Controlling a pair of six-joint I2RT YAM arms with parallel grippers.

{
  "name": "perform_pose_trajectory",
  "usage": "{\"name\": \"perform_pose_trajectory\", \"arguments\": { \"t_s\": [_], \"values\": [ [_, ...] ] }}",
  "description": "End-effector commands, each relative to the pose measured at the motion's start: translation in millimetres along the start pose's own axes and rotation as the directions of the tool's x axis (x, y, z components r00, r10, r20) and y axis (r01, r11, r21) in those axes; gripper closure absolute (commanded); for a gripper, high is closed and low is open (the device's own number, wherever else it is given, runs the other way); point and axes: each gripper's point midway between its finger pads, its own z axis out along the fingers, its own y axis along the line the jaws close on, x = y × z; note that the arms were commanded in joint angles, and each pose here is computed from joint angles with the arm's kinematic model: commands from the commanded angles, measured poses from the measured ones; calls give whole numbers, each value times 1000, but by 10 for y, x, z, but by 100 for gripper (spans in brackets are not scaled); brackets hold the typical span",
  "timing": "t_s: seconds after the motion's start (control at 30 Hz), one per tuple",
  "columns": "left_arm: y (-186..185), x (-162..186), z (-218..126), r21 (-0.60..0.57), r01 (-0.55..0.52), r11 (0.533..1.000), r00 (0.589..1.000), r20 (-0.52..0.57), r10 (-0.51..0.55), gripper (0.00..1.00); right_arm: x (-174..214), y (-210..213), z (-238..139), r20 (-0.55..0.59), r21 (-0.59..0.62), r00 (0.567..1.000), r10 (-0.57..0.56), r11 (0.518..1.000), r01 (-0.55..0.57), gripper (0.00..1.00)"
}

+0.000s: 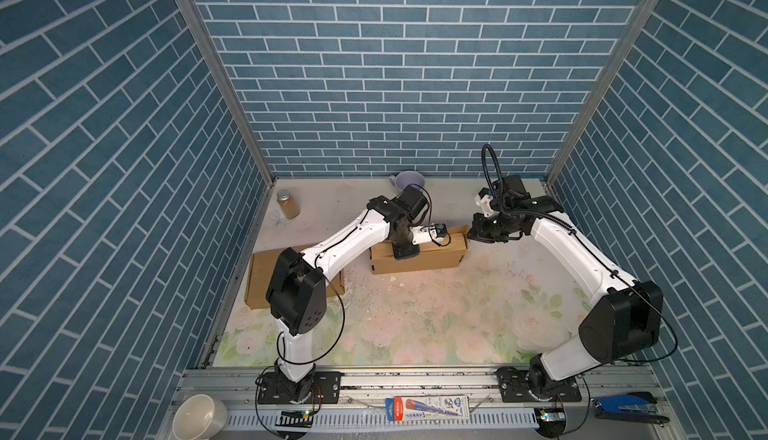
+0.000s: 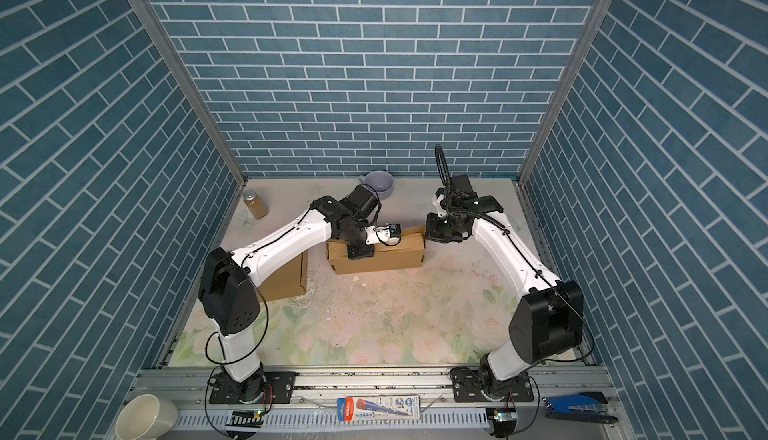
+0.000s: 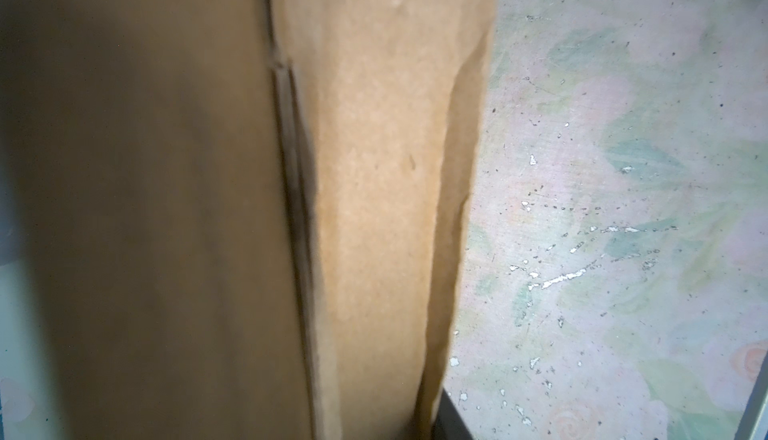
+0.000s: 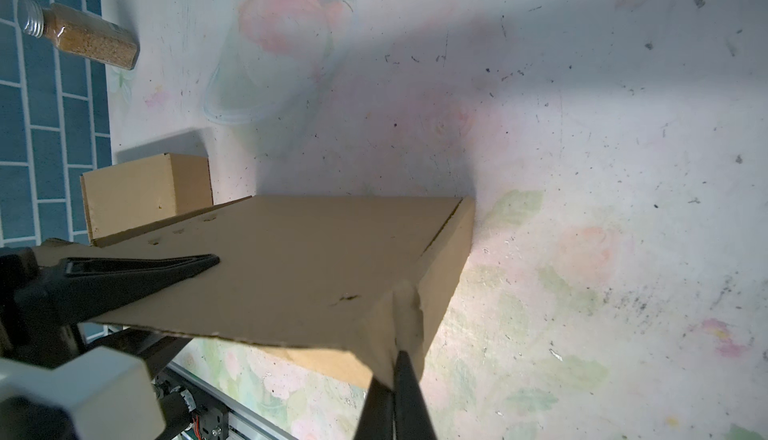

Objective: Fold the paper box

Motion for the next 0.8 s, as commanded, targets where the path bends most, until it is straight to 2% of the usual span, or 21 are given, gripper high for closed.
{"name": "perform_pose_trajectory", "arguments": {
  "t_s": [0.0, 0.2, 0.27, 0.57, 0.77],
  "values": [
    [-322, 249, 463, 167, 43, 985, 995, -100, -26, 73, -22, 119, -71, -14, -35, 1000, 5, 999, -6, 100],
    [-330, 260, 461, 167, 45, 985, 994, -101, -28, 74, -132, 416, -110, 2, -255, 995, 103, 962, -99, 100],
    [-329, 258, 451, 164, 43, 986, 995, -100, -27, 74, -128, 414, -60, -3, -279, 991, 130, 952, -126, 100],
    [-317, 266, 442, 153, 41, 987, 995, -101, -26, 74, 211, -28, 172, -45, -115, 989, 138, 983, -142, 100],
    [-293, 262, 419, 140, 46, 989, 994, -100, -32, 74, 304, -170, 231, -55, -80, 988, 147, 985, -151, 100]
  ]
}}
